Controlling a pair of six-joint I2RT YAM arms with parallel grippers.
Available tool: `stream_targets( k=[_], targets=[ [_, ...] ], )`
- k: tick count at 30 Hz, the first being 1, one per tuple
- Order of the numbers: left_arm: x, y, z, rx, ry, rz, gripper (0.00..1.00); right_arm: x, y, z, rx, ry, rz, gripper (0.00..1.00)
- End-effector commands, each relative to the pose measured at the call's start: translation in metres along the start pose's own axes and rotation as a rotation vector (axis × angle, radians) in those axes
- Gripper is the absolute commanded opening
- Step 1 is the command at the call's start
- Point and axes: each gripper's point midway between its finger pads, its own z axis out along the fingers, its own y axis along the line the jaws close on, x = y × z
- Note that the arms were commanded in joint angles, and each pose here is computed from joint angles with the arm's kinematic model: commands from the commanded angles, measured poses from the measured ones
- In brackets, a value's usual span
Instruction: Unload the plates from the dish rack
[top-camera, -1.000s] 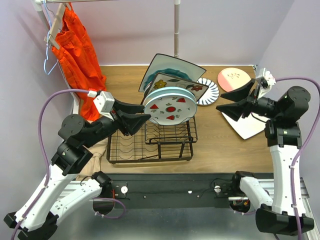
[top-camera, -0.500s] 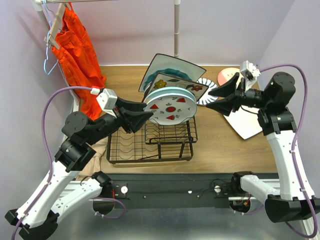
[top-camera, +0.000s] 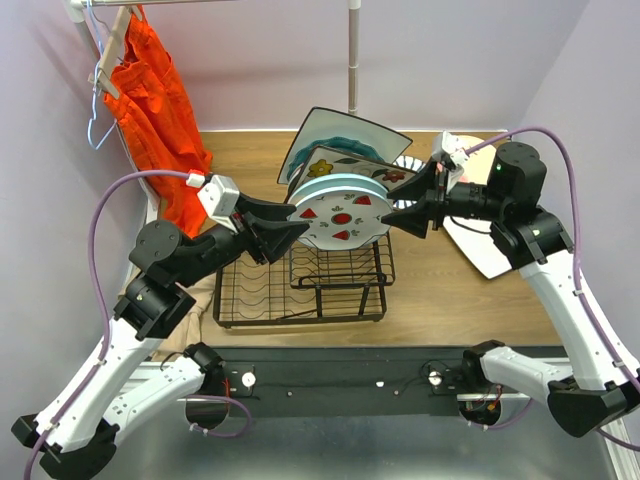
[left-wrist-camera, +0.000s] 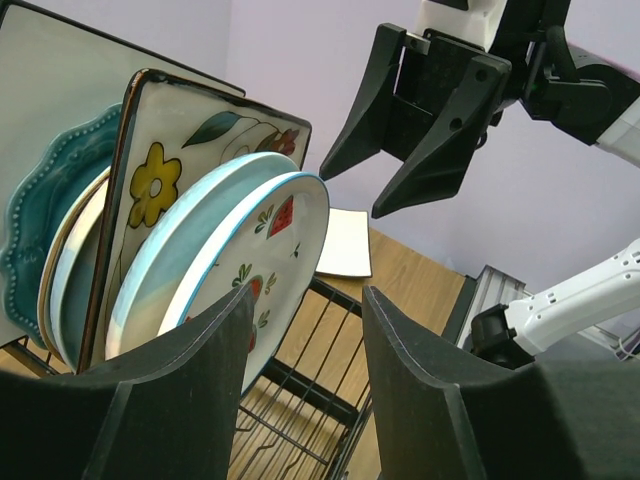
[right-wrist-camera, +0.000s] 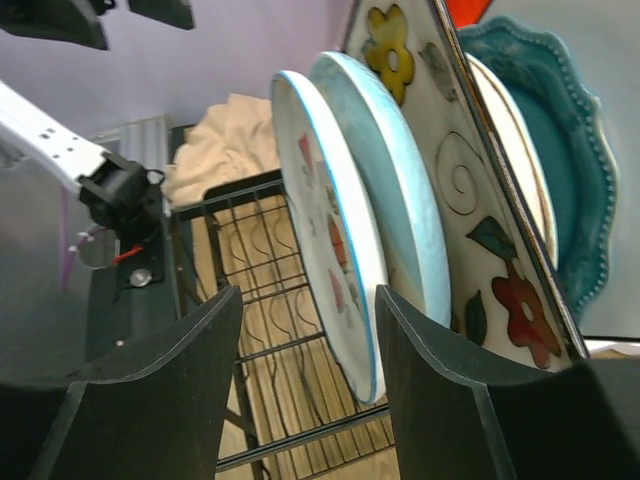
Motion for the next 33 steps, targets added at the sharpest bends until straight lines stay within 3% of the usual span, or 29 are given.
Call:
stream_targets(
  k=[1,6,33],
  targets=[
    [-0.001,0.000,0.001,0.007,-0.012,0.001,0.56,-0.002,-0.009,0.000,0.098,0.018,-0.085,0.63],
    [-0.001,-0.001,0.001,0.011,-0.012,0.000,0.56,0.001,-0.015,-0.004,0.138,0.029,-0.152,0.62],
    [0.006,0.001,0.004,0.018,0.001,-0.001,0.56,0.023,-0.013,0.037,0.109,0.102,-0.153,0.53]
  ],
)
